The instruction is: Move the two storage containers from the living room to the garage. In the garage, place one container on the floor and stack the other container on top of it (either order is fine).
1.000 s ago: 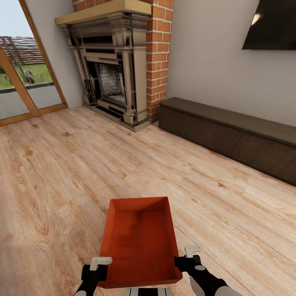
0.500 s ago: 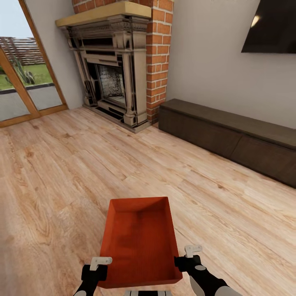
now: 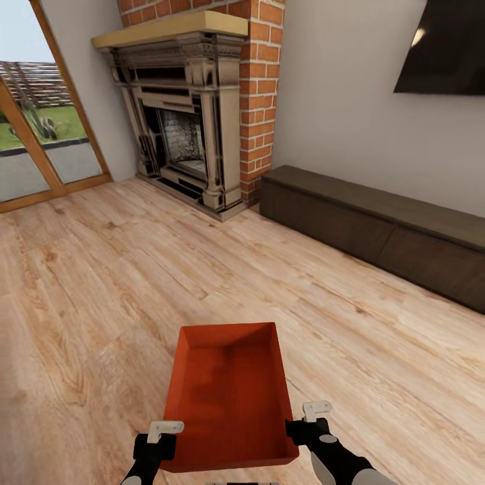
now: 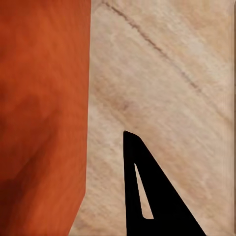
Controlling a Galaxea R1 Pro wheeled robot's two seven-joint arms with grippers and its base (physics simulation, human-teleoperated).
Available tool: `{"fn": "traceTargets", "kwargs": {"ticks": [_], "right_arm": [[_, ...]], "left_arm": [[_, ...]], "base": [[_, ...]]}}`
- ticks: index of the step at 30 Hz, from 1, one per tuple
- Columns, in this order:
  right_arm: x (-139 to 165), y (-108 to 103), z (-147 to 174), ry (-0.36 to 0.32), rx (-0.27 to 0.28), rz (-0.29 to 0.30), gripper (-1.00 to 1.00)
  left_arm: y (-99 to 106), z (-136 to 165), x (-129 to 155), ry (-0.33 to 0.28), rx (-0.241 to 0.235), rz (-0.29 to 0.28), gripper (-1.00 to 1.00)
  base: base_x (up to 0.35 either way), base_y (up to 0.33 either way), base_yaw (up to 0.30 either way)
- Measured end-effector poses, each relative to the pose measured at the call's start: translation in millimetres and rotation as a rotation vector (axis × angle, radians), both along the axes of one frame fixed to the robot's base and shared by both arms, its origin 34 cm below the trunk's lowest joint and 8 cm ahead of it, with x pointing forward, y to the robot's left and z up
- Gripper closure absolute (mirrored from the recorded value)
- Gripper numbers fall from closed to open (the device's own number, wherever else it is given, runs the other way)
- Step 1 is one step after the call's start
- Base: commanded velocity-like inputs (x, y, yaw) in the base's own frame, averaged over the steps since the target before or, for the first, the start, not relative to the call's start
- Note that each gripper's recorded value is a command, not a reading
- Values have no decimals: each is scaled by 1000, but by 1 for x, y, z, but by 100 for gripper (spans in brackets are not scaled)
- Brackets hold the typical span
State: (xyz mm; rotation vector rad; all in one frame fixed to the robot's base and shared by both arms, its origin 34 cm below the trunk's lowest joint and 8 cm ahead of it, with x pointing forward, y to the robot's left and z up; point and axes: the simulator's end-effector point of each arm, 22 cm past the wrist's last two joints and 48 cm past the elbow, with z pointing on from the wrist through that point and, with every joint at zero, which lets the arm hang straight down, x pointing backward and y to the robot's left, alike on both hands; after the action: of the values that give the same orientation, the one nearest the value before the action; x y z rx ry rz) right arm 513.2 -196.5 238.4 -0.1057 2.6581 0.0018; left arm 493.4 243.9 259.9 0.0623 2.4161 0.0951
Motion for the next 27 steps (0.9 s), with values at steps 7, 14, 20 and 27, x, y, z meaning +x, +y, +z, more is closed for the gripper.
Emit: {"fn": "traceTargets", "kwargs": {"ticks": [7, 14, 20, 27], "right_arm": [[4, 0, 15, 0, 0, 0, 100], [7, 0, 30, 0, 0, 0, 100], [9, 0, 43, 1, 0, 1, 100], [13, 0, 58, 0, 0, 1, 100]], "left_arm": [[0, 15, 4, 0, 0, 0, 100], [0, 30, 7, 0, 0, 1, 100], [0, 43, 9, 1, 0, 0, 100], [0, 58, 12, 0, 0, 1, 100]], "base": [[0, 0, 0], [0, 0, 0], [0, 0, 0], [0, 0, 0]]}}
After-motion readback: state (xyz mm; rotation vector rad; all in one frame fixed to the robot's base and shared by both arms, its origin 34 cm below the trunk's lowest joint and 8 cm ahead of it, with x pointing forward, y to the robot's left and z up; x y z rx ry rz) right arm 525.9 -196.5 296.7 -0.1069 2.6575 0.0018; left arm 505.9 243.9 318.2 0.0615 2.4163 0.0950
